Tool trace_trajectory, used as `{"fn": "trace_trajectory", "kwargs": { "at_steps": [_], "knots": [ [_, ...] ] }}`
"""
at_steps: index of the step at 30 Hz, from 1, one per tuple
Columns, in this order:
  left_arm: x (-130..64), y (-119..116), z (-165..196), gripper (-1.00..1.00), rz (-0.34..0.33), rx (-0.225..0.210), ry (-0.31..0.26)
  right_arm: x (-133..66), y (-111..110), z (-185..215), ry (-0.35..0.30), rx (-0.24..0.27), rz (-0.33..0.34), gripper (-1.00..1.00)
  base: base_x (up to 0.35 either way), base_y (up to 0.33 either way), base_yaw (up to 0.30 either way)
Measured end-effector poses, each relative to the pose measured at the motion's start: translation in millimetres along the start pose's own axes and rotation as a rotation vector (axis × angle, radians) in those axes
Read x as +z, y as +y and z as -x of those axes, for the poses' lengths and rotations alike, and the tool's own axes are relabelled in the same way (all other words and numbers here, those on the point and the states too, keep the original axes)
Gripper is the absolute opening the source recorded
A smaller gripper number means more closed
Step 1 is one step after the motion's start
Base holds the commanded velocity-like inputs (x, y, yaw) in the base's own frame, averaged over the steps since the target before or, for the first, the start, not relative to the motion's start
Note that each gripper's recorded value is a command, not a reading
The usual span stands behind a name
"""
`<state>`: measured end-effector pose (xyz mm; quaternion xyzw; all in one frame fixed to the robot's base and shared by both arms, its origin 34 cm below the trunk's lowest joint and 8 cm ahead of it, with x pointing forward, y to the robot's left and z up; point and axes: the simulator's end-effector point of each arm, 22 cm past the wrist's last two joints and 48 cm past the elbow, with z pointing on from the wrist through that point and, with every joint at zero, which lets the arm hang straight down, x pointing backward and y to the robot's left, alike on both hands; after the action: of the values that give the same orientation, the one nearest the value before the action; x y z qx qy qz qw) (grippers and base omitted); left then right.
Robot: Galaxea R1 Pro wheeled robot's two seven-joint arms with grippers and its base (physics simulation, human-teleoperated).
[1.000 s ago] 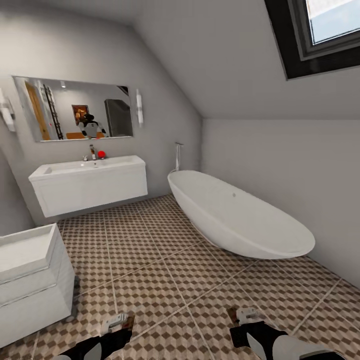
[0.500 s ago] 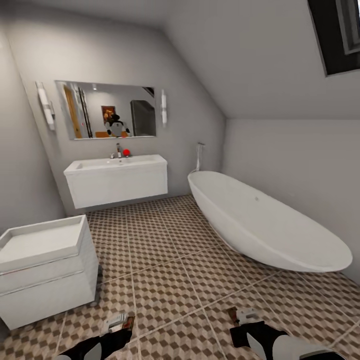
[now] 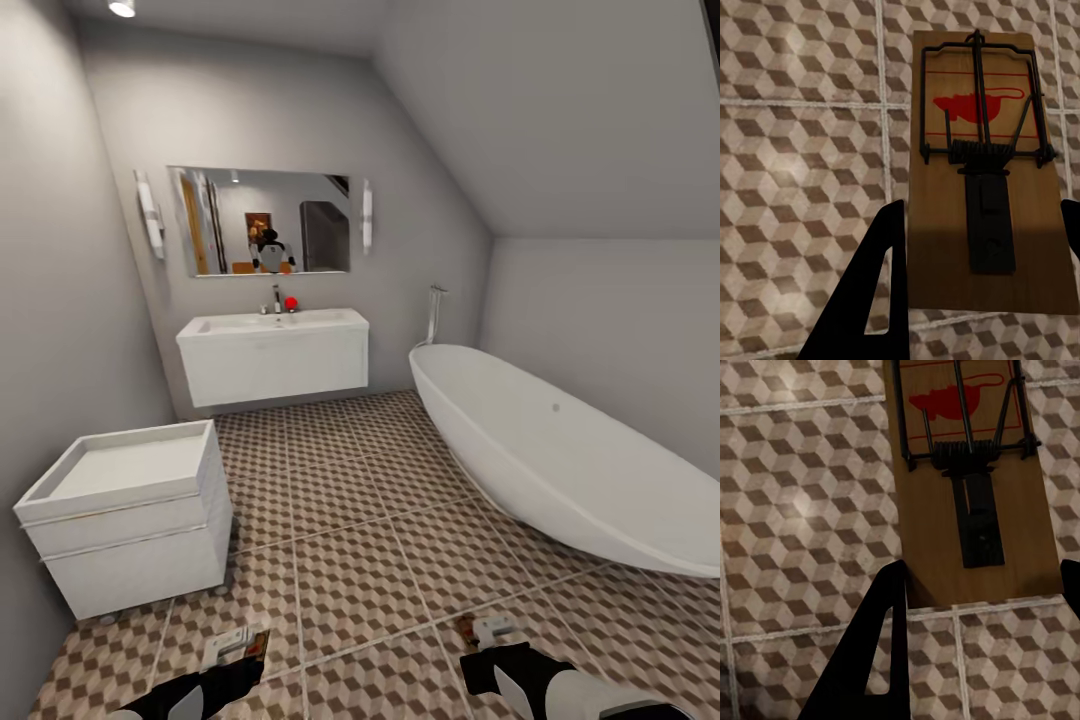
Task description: Take the four mousetraps from the cabinet in the bathroom and place them on the bathroom floor. Make sure all four end up on the same floor surface, and ensure that at least two of them are either under or directly next to the same bathroom sink.
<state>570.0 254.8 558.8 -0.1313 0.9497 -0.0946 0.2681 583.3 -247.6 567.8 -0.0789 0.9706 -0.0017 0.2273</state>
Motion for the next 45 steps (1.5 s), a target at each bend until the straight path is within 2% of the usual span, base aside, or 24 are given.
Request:
{"fn": "trace_trajectory", "kwargs": {
  "at_steps": [14, 37, 45],
  "knots": [
    [-0.4, 0.3, 0.2, -1.0, 0.0, 0.008, 0.0, -0.4, 0.1, 0.2, -0.001, 0.0, 0.001, -1.0, 0.285, 0.0, 0.005],
    [-0.6, 1.8, 0.0, -1.0, 0.003, -0.002, 0.002, -0.4, 1.5, -0.1, 0.0, 0.0, 0.006, -1.0, 0.322, 0.0, 0.0],
    [-0.8, 13.5, 0.0, -1.0, 0.06, -0.005, 0.001, -0.4, 2.2, 0.0, 0.0, 0.0, 0.007, -1.0, 0.321, 0.0, 0.0]
  ]
}}
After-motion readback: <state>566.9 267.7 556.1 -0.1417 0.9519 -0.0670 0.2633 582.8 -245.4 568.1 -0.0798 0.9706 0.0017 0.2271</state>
